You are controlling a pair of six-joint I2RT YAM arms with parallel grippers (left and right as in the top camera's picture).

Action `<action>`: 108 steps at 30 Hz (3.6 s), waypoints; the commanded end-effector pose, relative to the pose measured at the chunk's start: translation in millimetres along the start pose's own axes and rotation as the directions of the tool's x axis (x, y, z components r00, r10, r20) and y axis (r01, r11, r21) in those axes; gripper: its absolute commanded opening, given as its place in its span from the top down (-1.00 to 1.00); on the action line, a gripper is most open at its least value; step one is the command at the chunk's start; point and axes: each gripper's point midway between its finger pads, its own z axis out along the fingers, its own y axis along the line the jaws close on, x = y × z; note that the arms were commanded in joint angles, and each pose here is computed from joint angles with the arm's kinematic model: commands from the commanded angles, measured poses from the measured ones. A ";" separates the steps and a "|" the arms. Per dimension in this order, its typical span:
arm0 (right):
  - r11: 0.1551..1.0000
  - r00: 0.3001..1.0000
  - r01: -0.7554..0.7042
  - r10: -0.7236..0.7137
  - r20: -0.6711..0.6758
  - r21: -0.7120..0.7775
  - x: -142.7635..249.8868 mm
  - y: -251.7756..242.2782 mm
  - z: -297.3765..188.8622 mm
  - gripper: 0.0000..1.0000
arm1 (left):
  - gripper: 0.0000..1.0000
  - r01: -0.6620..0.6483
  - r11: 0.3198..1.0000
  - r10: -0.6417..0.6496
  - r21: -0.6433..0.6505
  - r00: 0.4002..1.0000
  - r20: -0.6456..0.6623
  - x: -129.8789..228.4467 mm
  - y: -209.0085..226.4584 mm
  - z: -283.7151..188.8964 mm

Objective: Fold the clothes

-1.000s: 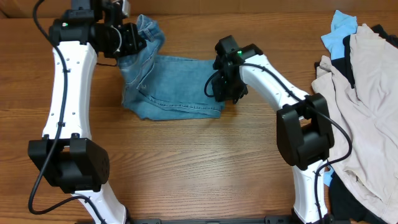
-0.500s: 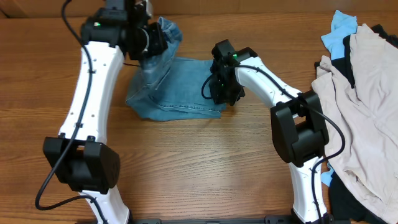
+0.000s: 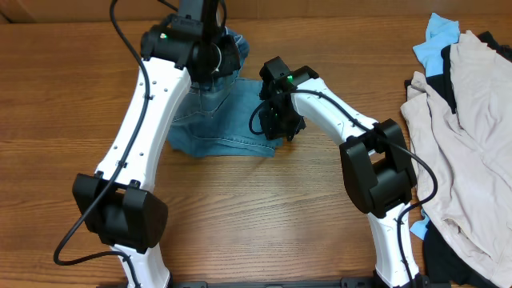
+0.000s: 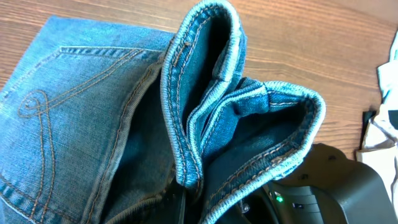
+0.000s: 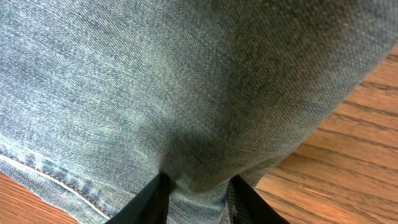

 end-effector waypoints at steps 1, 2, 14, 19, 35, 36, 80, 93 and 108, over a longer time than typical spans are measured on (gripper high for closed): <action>0.999 0.999 0.001 -0.003 -0.047 -0.039 9.2 10.3 15.0 0.32 | 0.92 0.022 1.000 -0.023 -0.018 0.998 -0.050 9.4 -4.1 22.2; 0.999 0.999 0.001 -0.003 -0.047 -0.039 9.3 10.3 15.0 0.32 | 0.92 0.022 1.000 -0.023 -0.020 0.998 -0.062 12.3 -4.5 25.0; 0.999 0.999 0.001 -0.003 -0.049 -0.039 9.8 10.4 15.0 0.31 | 0.77 0.016 1.000 -0.019 -0.026 0.996 -0.087 20.8 -8.0 30.8; 0.999 0.999 0.001 -0.002 -0.049 -0.039 9.7 10.2 14.9 0.31 | -0.26 0.017 1.000 -0.018 -0.009 0.995 -0.097 22.4 -11.1 30.5; 0.999 0.999 0.001 -0.003 -0.048 -0.039 9.4 10.2 14.9 0.32 | -0.31 -0.183 0.973 0.138 -0.139 0.950 -0.279 68.8 23.0 26.6; 0.999 0.999 0.001 -0.003 -0.048 -0.038 9.5 10.2 14.9 0.31 | -0.32 -0.200 0.970 0.152 -0.140 0.943 -0.297 75.1 23.3 29.3; 0.938 0.974 -0.228 0.223 -0.048 -0.262 -10.7 -32.1 -31.1 0.23 | -0.76 -0.613 0.782 0.516 -0.113 0.739 -0.434 163.6 76.0 121.4; 0.938 0.974 -0.225 0.222 -0.041 -0.263 -12.5 -32.1 -31.1 0.24 | -1.00 -0.534 0.842 0.498 -0.077 0.825 -0.268 116.2 22.8 107.6; 0.937 0.973 -0.231 0.226 -0.049 -0.261 -10.7 -32.1 -31.1 0.24 | -0.97 -0.568 0.805 0.496 -0.167 0.801 -0.335 141.7 45.4 160.5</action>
